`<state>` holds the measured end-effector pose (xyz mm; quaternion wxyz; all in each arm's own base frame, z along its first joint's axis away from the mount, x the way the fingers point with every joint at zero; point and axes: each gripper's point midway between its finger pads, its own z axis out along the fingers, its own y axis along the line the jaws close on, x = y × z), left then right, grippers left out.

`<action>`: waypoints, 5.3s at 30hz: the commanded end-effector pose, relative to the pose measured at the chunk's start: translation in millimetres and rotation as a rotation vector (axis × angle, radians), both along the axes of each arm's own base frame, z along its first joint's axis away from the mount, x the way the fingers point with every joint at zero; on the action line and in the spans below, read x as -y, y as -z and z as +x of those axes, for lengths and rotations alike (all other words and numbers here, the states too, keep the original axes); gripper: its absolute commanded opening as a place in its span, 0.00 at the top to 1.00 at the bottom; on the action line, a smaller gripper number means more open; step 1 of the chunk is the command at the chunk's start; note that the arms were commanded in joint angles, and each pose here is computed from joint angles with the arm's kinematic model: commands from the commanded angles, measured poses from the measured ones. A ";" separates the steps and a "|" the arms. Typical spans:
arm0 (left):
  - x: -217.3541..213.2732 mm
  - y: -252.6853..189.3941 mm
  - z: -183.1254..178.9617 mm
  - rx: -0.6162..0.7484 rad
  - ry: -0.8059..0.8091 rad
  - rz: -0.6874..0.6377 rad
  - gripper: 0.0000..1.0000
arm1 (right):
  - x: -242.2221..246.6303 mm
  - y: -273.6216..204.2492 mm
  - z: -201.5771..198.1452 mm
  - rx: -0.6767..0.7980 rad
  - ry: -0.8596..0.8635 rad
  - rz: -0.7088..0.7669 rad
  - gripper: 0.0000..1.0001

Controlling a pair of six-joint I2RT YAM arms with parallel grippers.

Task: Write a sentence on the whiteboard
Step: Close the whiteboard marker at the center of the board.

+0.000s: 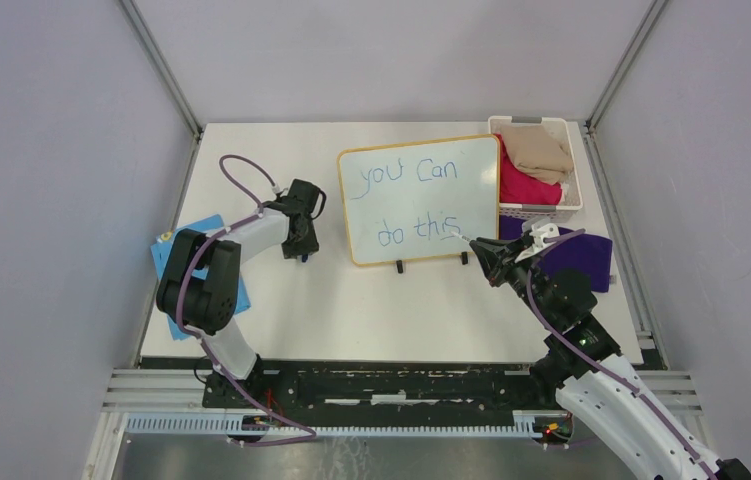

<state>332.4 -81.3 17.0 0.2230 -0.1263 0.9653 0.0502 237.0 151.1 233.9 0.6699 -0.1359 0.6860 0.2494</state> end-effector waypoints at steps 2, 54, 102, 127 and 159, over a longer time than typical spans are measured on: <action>-0.1 0.8 -16.5 -0.054 0.050 0.015 0.58 | -0.1 -25.1 2.1 0.063 0.007 0.032 1.00; 2.2 14.7 -1.1 -0.083 0.039 -0.015 0.70 | 0.9 -25.5 2.2 0.062 0.011 0.024 1.00; 77.3 -391.1 -36.3 1.020 0.275 -0.839 0.98 | -85.6 -244.8 -31.3 0.496 -0.199 0.235 1.00; 131.7 -468.8 -98.9 1.014 0.395 -1.617 0.98 | -112.3 -198.6 -96.7 0.819 0.119 0.058 1.00; 142.9 -458.5 -107.5 0.963 0.179 -1.664 0.98 | -137.9 -229.6 -103.9 0.798 0.065 0.215 1.00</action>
